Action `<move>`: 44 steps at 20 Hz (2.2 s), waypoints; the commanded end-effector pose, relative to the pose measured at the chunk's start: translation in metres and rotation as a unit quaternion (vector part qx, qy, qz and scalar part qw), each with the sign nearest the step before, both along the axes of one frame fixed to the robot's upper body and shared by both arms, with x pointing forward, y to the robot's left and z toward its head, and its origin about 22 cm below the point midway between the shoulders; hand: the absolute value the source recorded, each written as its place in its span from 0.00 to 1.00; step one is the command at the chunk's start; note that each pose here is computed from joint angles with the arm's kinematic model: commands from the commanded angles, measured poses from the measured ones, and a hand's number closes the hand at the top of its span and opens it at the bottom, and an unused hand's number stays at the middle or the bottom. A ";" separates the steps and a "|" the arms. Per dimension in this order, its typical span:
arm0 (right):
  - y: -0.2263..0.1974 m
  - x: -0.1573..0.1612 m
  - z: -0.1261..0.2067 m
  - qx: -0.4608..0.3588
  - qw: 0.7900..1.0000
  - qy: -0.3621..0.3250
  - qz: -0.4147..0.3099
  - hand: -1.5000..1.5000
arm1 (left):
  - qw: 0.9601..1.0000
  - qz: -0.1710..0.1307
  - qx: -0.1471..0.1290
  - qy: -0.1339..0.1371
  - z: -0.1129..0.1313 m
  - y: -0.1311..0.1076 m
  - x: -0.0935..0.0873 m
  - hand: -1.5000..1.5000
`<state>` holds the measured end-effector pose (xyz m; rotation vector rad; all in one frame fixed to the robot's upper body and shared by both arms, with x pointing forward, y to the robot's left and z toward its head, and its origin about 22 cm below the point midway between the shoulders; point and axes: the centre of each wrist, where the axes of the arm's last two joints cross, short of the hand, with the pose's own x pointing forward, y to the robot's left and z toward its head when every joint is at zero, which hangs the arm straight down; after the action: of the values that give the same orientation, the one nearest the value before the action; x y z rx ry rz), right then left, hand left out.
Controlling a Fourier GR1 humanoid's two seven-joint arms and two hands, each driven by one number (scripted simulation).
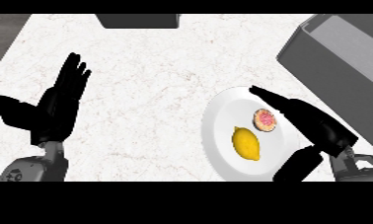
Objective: Pick the lemon from the plate and place it in the cardboard box
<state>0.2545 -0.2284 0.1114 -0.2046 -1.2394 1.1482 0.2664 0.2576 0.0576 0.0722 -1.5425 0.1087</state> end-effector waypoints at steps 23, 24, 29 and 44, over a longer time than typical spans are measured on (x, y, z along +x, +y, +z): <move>0.030 0.011 -0.040 -0.036 0.999 0.015 0.009 0.00 | 1.000 -0.006 -0.008 -0.003 0.004 0.008 0.002 0.50; 0.036 0.010 -0.045 -0.040 0.999 0.021 0.016 0.00 | 1.000 0.004 0.004 0.002 0.009 0.004 -0.002 0.50; 0.022 0.020 -0.053 -0.048 0.999 0.019 0.007 0.00 | 1.000 -0.003 -0.001 -0.003 -0.004 0.006 -0.013 0.50; 0.043 0.010 -0.075 -0.048 0.999 0.012 0.017 0.00 | 1.000 -0.002 0.003 -0.006 0.004 0.013 0.000 0.50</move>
<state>0.2566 -0.1942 0.0433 -0.2382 -1.1641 1.2319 0.2603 0.2614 0.0514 0.0725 -1.5466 0.1090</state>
